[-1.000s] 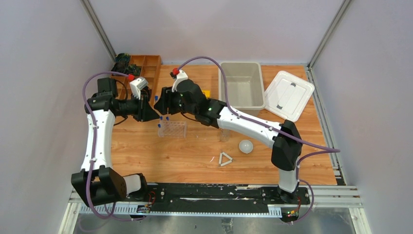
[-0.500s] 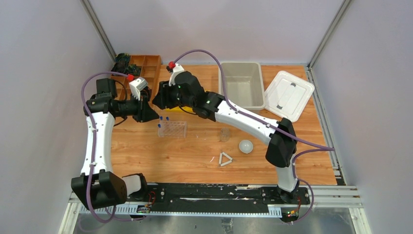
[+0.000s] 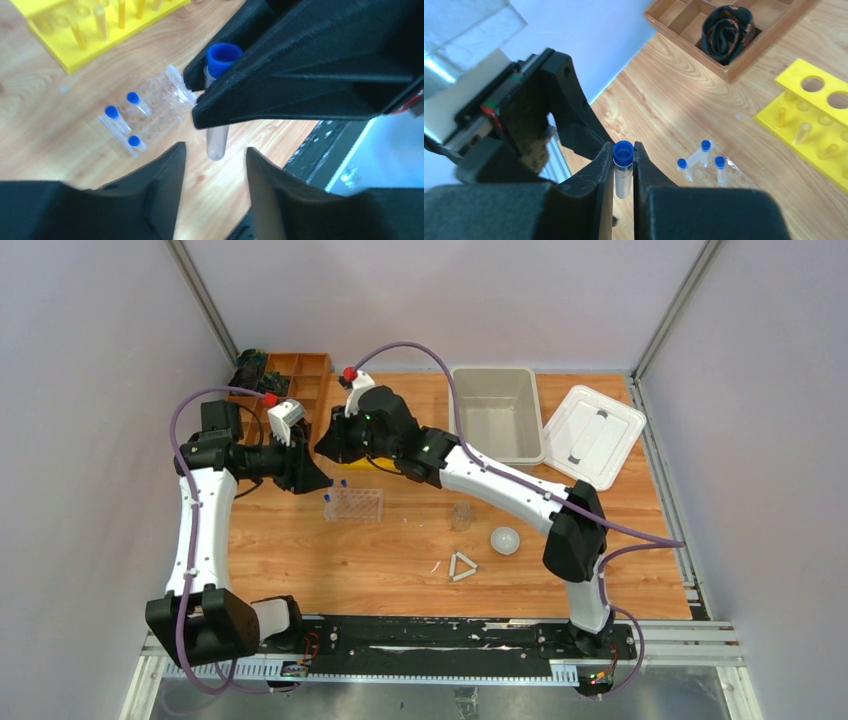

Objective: Organize the chemistry lab equipment

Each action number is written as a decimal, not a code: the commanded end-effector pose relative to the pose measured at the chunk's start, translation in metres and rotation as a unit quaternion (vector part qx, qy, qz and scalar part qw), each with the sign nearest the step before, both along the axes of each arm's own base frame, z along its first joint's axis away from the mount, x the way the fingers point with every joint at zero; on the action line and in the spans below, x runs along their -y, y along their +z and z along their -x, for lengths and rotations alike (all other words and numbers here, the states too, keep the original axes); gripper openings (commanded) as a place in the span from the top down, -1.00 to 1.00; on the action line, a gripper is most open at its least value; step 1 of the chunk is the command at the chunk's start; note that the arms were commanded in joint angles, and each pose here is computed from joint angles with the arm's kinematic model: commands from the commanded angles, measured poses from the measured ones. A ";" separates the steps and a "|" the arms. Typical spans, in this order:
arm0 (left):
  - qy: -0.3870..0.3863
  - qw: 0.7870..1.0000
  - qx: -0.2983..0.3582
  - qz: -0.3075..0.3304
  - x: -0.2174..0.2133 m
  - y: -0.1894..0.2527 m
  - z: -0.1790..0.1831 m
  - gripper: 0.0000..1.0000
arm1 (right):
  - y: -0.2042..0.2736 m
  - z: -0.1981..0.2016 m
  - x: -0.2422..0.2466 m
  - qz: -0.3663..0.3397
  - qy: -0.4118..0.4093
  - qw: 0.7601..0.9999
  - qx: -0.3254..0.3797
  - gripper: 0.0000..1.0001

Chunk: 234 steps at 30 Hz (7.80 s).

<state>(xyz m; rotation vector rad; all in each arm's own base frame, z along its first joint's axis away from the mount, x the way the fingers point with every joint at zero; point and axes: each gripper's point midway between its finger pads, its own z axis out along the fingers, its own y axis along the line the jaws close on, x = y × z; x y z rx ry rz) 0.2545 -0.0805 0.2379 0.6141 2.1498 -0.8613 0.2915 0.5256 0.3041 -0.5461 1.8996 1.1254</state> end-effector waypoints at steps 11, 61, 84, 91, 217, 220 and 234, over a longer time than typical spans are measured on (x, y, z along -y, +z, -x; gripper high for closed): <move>0.055 0.997 -0.011 -0.046 -0.019 0.005 -0.016 -1.00 | -0.056 -0.013 0.054 0.040 -0.032 0.989 0.139 1.00; 0.069 0.995 -0.015 -0.071 -0.028 -0.001 -0.017 -1.00 | -0.188 -0.008 0.019 0.068 0.018 0.964 0.255 1.00; 0.071 0.994 -0.011 -0.079 -0.030 -0.001 -0.018 -1.00 | -0.197 -0.007 0.016 0.065 0.028 0.960 0.271 0.92; 0.073 0.994 -0.010 -0.081 -0.031 0.001 -0.019 -1.00 | -0.199 0.000 0.021 0.064 0.041 0.960 0.269 0.51; 0.110 0.986 -0.031 -0.123 -0.051 0.008 -0.016 -1.00 | -0.079 -0.243 0.323 0.333 -0.287 0.898 -0.010 1.00; 0.109 0.986 -0.032 -0.122 -0.050 0.007 -0.016 -1.00 | -0.103 -0.253 0.322 0.341 -0.286 0.895 -0.019 1.00; 0.107 0.986 -0.033 -0.123 -0.049 0.004 -0.012 -1.00 | -0.180 -0.273 0.324 0.378 -0.277 0.883 -0.029 1.00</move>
